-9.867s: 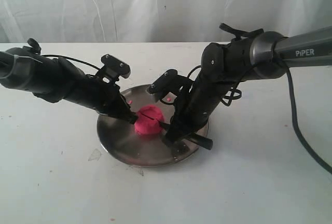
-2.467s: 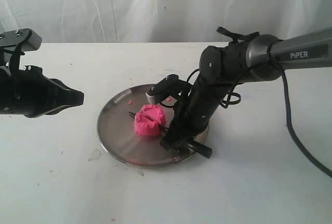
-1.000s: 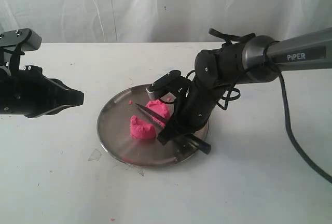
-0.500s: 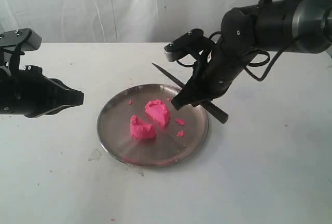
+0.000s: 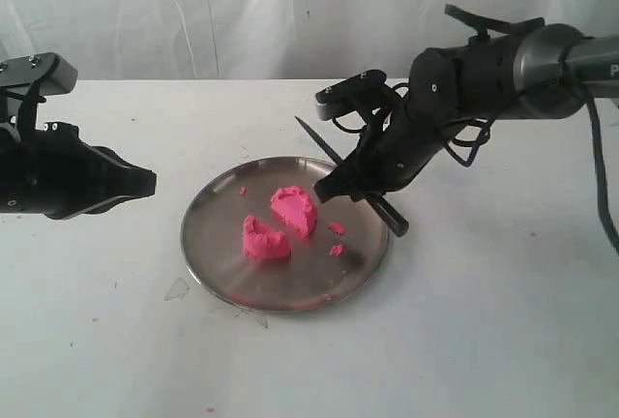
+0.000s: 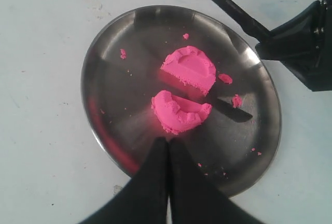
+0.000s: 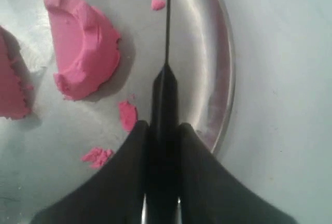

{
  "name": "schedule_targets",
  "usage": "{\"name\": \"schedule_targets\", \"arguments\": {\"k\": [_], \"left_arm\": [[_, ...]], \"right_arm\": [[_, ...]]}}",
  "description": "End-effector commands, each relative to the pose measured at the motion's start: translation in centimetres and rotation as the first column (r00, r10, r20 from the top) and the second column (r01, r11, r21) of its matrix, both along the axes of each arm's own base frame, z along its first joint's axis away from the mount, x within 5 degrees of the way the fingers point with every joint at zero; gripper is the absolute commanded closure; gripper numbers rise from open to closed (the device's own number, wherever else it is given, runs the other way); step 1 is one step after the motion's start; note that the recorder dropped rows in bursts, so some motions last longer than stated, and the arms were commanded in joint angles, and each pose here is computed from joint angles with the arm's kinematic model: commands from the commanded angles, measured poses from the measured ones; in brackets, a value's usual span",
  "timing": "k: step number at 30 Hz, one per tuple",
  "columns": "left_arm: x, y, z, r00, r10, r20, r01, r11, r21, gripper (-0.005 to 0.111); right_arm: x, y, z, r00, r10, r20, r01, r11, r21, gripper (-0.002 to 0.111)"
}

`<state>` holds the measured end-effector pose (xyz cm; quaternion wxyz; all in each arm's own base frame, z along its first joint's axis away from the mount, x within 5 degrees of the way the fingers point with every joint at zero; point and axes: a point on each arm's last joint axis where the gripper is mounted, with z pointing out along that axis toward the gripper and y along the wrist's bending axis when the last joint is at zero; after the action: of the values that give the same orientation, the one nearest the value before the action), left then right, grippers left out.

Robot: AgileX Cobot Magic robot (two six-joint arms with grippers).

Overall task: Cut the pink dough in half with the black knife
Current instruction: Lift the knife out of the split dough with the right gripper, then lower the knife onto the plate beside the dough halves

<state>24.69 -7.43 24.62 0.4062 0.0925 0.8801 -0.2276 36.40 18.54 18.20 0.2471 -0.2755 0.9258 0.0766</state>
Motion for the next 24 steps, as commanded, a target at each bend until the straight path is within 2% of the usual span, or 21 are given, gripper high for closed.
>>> {"name": "schedule_targets", "arguments": {"k": [1, 9, 15, 18, 24], "left_arm": [[-0.1, -0.1, 0.4, 1.0, 0.006, -0.001, -0.006, 0.999, -0.035, 0.107], [-0.1, 0.0, 0.4, 1.0, 0.008, 0.0, -0.008, 0.999, -0.034, 0.107], [-0.1, -0.1, 0.4, 1.0, 0.006, -0.001, -0.006, 0.999, -0.035, 0.107], [-0.1, -0.1, 0.4, 1.0, 0.007, -0.001, -0.007, 0.999, -0.036, 0.107], [-0.1, -0.1, 0.4, 1.0, 0.008, -0.001, -0.008, 0.999, -0.038, 0.107]], "right_arm": [[0.9, 0.3, -0.6, 1.0, -0.013, -0.028, 0.013, 1.0, 0.014, 0.108], [1.9, 1.4, -3.0, 0.991, 0.023, -0.133, -0.02, 1.0, 0.024, 0.108], [2.1, 1.5, -3.9, 0.99, 0.022, -0.137, -0.02, 1.0, 0.018, 0.108], [2.1, 1.5, -4.2, 0.989, 0.063, -0.137, -0.062, 0.998, 0.006, 0.108], [2.1, 1.5, -4.3, 0.988, 0.065, -0.14, -0.065, 0.998, 0.005, 0.095]]}}
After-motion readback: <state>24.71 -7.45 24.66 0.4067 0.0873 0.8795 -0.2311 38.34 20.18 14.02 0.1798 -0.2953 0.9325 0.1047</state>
